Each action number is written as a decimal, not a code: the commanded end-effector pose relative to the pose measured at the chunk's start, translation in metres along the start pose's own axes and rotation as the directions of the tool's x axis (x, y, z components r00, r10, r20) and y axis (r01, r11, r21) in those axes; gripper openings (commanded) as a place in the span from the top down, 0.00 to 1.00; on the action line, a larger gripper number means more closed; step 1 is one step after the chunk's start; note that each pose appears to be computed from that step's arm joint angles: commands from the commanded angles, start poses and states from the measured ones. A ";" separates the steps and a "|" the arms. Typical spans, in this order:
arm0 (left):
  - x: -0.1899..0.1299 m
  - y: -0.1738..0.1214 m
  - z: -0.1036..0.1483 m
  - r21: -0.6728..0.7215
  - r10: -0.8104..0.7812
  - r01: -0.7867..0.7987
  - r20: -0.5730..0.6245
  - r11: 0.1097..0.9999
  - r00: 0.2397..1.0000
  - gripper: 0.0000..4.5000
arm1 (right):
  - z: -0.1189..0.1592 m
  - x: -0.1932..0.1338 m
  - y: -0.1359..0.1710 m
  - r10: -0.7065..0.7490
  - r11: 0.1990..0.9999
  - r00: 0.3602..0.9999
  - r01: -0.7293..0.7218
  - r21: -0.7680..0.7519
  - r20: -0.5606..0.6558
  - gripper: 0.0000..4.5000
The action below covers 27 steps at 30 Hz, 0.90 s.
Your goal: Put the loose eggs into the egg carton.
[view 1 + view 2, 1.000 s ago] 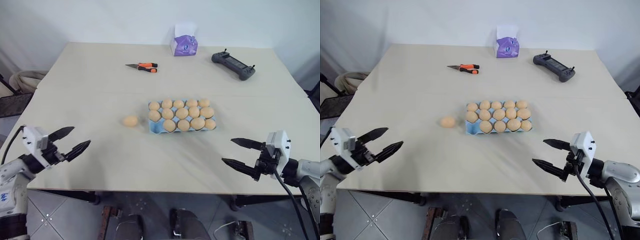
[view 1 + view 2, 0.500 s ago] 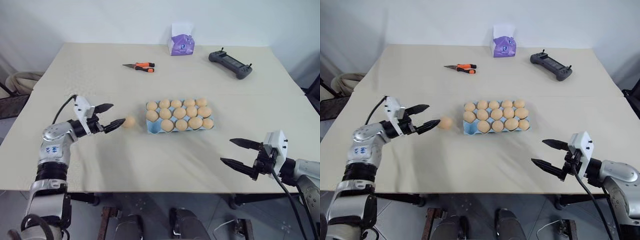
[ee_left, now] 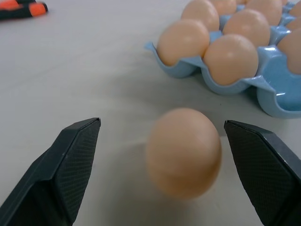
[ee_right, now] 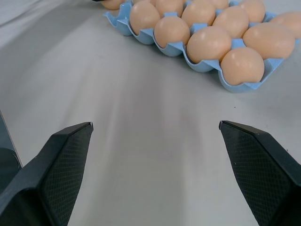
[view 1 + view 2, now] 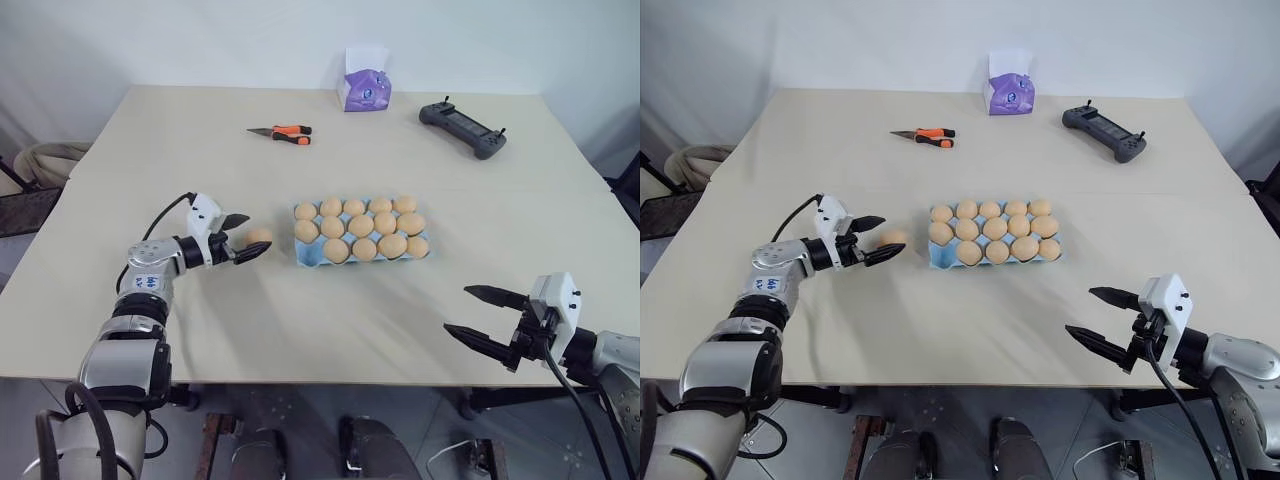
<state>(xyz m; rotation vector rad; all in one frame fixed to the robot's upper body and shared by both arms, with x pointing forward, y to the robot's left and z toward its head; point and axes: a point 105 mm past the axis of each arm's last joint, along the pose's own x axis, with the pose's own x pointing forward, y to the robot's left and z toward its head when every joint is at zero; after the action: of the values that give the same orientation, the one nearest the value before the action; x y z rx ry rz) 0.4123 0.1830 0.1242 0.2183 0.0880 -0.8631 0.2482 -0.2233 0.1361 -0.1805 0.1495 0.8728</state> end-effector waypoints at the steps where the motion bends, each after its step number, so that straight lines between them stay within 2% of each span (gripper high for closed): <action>1: 0.004 0.001 0.007 0.033 -0.009 0.010 -0.012 0.999 1.000 0.04 | 0.014 -0.005 -0.001 -0.011 0.999 0.999 0.013 -0.042 0.036 0.00; 3: 0.005 0.003 0.007 0.018 0.009 -0.009 -0.007 1.000 1.000 0.12 | 0.014 -0.005 -0.001 -0.012 0.999 0.999 0.014 -0.043 0.036 0.00; 10: 0.000 0.005 0.012 0.032 0.004 -0.005 0.025 0.999 1.000 0.60 | 0.014 -0.004 0.000 -0.014 0.999 0.999 0.015 -0.041 0.037 0.00; 13: -0.003 0.005 0.019 0.059 -0.021 0.019 0.042 0.998 0.999 0.60 | 0.014 -0.004 -0.001 -0.015 0.999 0.999 0.016 -0.041 0.037 0.00; 20: 0.008 -0.020 0.068 0.136 -0.257 0.236 0.165 0.962 0.952 0.60 | 0.013 -0.001 -0.002 -0.008 0.999 0.999 0.010 -0.041 0.038 0.00; 22: 0.018 -0.036 0.072 0.163 -0.342 0.317 0.157 0.934 0.927 0.60 | 0.014 0.002 -0.001 -0.005 0.999 0.999 0.006 -0.041 0.042 0.00; 27: 0.033 -0.057 0.071 0.169 -0.418 0.395 0.130 0.903 0.899 0.60 | 0.013 0.003 0.001 -0.006 0.999 0.999 0.008 -0.038 0.049 0.00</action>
<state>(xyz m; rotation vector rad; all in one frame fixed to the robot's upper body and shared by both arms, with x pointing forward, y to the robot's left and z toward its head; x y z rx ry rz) 0.3915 0.1111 0.1702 0.2362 -0.0526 -1.2868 0.2522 -0.2208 0.1404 -0.1857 0.1272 0.8697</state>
